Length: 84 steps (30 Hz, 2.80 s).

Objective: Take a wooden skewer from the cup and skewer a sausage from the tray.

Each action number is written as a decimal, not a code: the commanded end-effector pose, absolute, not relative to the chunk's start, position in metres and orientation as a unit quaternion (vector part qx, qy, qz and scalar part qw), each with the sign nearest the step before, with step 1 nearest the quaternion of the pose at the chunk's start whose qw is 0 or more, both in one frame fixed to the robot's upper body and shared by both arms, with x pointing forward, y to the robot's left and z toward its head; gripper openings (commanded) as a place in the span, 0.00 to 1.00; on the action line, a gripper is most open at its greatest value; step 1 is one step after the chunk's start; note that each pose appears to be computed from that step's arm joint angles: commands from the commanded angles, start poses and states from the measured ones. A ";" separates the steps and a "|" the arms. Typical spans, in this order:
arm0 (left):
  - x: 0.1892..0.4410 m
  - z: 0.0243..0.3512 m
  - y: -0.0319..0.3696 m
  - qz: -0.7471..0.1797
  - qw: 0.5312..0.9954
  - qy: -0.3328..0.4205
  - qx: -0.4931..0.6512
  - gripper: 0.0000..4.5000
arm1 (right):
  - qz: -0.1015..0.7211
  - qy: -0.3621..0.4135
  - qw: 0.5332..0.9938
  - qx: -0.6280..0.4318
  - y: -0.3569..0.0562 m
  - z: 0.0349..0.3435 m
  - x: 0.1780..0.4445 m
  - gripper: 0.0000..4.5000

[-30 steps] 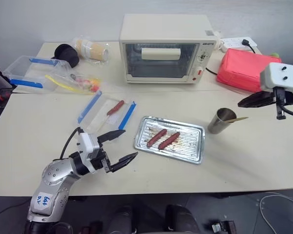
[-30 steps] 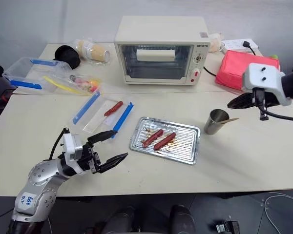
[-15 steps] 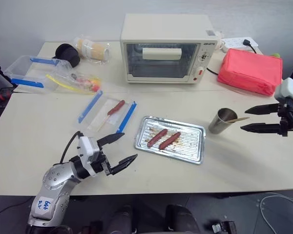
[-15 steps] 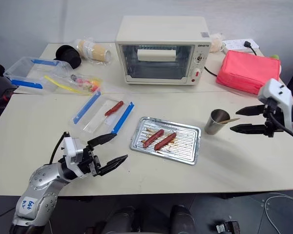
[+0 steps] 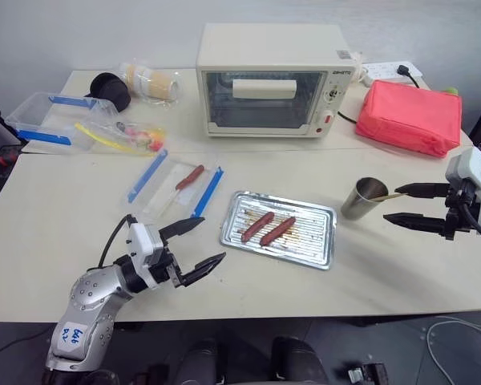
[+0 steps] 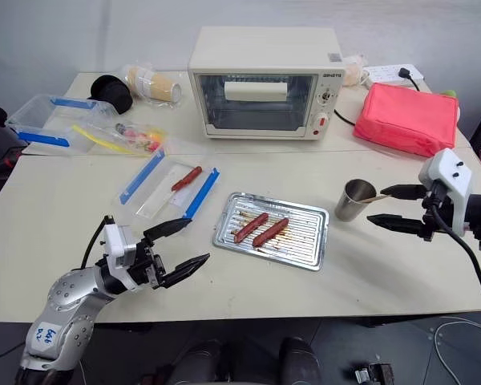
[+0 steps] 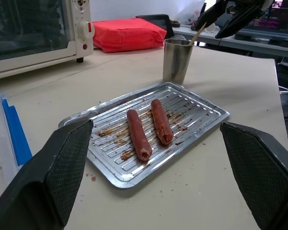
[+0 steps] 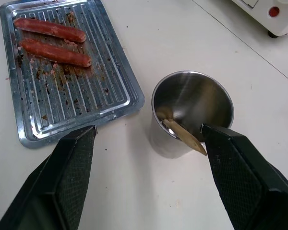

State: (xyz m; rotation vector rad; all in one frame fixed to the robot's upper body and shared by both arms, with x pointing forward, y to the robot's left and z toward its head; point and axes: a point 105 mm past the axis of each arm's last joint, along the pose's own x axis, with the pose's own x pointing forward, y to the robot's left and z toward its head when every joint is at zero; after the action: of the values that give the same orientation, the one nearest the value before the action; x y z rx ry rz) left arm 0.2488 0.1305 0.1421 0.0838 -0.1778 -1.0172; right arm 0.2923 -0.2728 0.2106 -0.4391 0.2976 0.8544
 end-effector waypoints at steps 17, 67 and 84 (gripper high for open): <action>0.250 0.149 0.134 -0.480 0.870 -0.099 0.049 1.00 | 0.473 0.112 0.837 -0.252 -0.226 0.225 0.293 0.80; 0.256 0.149 0.132 -0.473 0.873 -0.107 0.049 1.00 | 0.439 0.119 0.813 -0.363 -0.250 0.291 0.310 0.00; 0.261 0.186 0.103 -0.549 0.819 -0.164 0.003 1.00 | 0.629 0.048 0.770 -0.096 -0.187 0.343 0.270 0.00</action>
State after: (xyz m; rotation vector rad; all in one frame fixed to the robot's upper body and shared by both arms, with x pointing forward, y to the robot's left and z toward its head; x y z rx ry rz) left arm 0.2629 0.1073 0.1800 0.0273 -0.3209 -1.1439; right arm 0.2785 -0.1963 0.3366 -0.2228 0.1565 1.3087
